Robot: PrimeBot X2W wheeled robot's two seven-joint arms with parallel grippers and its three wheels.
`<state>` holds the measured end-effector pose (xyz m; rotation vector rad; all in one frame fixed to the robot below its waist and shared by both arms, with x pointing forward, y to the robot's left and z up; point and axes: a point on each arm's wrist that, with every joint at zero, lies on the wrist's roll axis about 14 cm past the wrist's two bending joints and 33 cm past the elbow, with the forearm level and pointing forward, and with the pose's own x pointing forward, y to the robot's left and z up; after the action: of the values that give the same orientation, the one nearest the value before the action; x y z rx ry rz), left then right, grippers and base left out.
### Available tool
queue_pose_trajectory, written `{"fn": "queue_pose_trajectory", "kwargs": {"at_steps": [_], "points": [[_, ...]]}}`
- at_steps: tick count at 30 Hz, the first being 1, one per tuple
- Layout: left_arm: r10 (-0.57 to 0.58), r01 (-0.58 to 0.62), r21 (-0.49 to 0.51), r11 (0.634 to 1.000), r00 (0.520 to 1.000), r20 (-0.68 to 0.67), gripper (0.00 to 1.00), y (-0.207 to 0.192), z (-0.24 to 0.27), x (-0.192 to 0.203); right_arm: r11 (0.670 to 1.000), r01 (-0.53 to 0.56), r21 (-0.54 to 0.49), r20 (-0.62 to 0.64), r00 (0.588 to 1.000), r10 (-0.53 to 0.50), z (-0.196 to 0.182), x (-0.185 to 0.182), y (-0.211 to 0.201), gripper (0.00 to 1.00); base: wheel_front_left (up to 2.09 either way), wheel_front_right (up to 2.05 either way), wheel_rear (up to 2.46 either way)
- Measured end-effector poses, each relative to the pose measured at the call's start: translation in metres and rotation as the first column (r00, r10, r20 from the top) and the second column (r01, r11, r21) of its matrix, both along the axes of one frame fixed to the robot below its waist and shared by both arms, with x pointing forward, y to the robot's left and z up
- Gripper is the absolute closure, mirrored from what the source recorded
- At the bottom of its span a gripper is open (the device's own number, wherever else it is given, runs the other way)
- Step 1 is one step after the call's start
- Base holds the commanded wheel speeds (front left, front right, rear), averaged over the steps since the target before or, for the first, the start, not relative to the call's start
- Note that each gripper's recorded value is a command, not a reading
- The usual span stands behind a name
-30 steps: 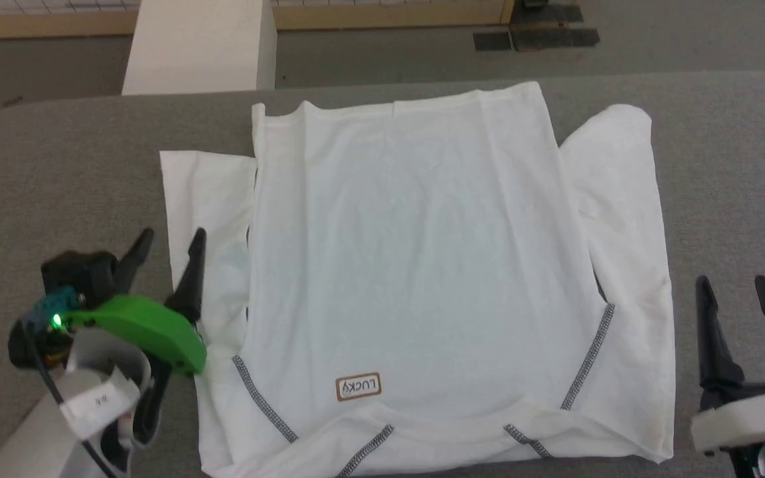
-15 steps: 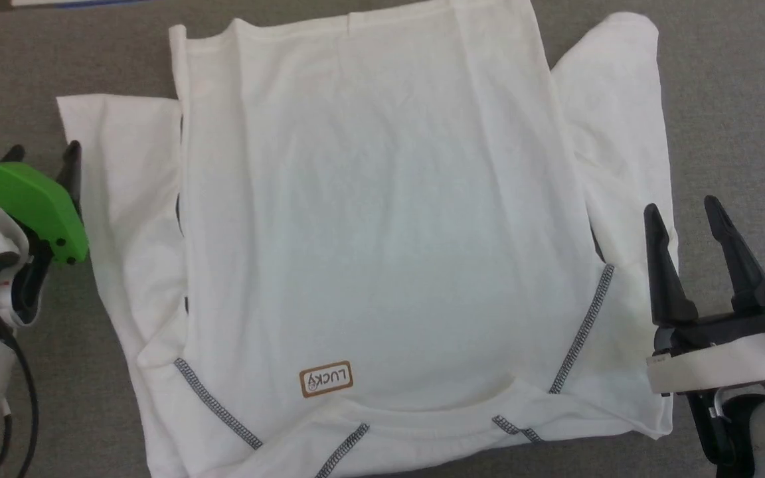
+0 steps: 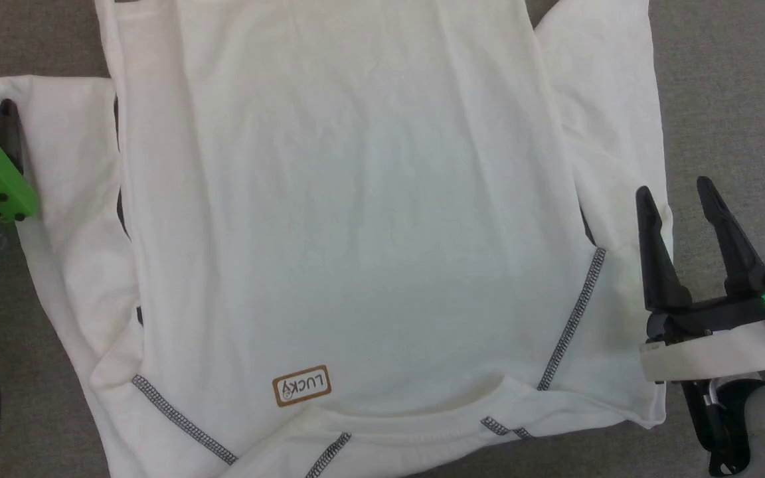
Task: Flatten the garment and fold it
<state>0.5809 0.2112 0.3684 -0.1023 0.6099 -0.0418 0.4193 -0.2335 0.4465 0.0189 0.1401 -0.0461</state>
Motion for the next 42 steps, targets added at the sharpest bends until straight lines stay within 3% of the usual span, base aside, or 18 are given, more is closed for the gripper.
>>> {"fn": "queue_pose_trajectory", "kwargs": {"at_steps": [10, 11, 12, 23, 30, 42], "points": [[-0.01, 0.011, -0.069, 0.998, 1.0, 0.025, 0.0, -0.019, 0.002, 0.01, 1.0, -0.015, -0.005, 0.011, 1.0, 0.015, 0.002, 0.006, 0.002, 0.0, 0.0, 0.0, 0.0], [-0.016, 0.017, -0.059, 0.998, 1.0, 0.019, 0.54, -0.019, 0.001, 0.011, 1.0, -0.016, -0.006, 0.01, 1.0, 0.016, 0.002, 0.006, 0.002, 0.0, 0.0, 0.0, 0.0], [-0.013, 0.014, -0.053, 0.999, 1.0, 0.011, 1.0, -0.017, 0.0, 0.011, 1.0, -0.016, -0.005, 0.009, 1.0, 0.016, 0.002, 0.006, 0.002, 0.0, 0.0, 0.0, 0.0], [-0.006, 0.006, -0.007, 1.0, 0.995, 0.099, 1.0, -0.005, 0.025, 0.001, 1.0, -0.018, 0.002, 0.05, 0.999, 0.018, 0.017, 0.006, 0.003, 0.0, 0.0, 0.0, 0.0], [0.031, -0.046, 0.047, 0.998, 0.963, 0.269, 1.0, 0.02, 0.09, -0.026, 1.0, -0.026, 0.014, 0.084, 0.996, 0.025, 0.036, -0.005, 0.009, 0.0, 0.0, 0.0, 0.0], [-0.008, -0.05, 0.101, 0.994, 0.864, 0.503, 1.0, 0.022, 0.223, -0.116, 0.998, -0.057, 0.026, 0.163, 0.985, 0.052, 0.076, -0.027, 0.022, 0.0, 0.0, 0.0, 0.0]]}}
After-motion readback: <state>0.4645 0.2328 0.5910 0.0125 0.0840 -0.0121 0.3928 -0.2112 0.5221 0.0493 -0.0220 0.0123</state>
